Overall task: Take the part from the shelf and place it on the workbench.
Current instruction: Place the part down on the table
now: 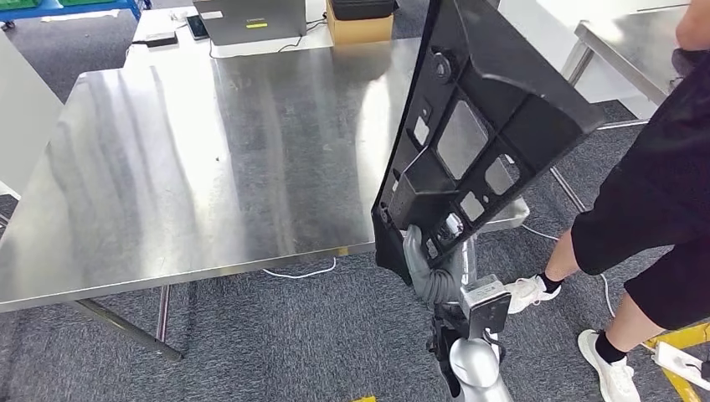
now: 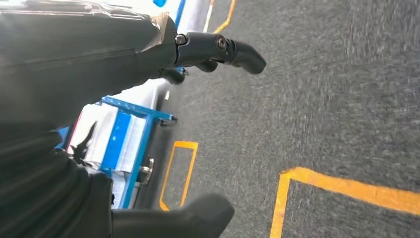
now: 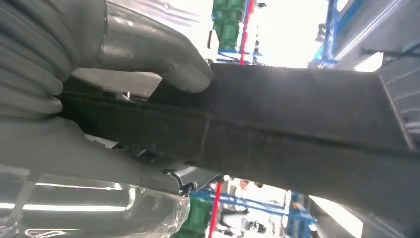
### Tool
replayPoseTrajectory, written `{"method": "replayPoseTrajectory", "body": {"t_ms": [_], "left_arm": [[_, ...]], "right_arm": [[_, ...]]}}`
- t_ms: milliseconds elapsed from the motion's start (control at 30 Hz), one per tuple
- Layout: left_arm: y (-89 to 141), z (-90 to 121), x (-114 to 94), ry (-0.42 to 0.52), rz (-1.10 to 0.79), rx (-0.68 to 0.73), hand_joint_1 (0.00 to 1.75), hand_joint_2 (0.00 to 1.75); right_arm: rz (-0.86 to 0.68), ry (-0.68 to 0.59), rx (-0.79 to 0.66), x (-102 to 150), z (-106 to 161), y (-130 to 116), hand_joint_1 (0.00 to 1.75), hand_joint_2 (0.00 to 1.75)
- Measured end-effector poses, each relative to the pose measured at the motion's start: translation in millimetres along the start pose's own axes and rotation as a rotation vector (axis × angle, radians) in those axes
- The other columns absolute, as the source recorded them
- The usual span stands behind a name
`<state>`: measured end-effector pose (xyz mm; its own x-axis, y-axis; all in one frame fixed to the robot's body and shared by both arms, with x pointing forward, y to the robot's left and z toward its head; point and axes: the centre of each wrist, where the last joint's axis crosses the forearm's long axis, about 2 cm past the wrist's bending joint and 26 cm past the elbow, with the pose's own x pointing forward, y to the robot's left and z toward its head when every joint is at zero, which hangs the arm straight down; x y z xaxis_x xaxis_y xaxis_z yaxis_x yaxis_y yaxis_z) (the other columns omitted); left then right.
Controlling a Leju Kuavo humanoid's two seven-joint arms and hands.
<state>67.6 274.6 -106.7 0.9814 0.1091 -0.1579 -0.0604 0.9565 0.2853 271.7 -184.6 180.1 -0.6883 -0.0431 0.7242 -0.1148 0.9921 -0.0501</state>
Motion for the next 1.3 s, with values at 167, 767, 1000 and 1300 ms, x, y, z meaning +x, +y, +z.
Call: {"method": "replayPoseTrajectory", "body": {"t_ms": [167, 767, 1000, 1300], "left_arm": [[0, 1, 2, -0.005, 0.001, 0.000, 0.00, 1.75], [-1, 2, 3, -0.012, -0.004, 0.012, 0.00, 1.75], [-2, 3, 6, -0.025, -0.010, 0.013, 0.00, 1.75], [-2, 4, 8, -0.031, -0.015, 0.003, 0.00, 1.75]], "right_arm": [[0.000, -0.010, 0.000, 1, -3, 0, 1.75, 1.75], [0.258, -0.013, 0.059, -14, 7, 16, 1.75, 1.75], [0.550, -0.085, 0.150, -22, -21, 28, 1.75, 1.75], [0.833, -0.129, 0.294, -38, -63, 49, 1.75, 1.75]]}}
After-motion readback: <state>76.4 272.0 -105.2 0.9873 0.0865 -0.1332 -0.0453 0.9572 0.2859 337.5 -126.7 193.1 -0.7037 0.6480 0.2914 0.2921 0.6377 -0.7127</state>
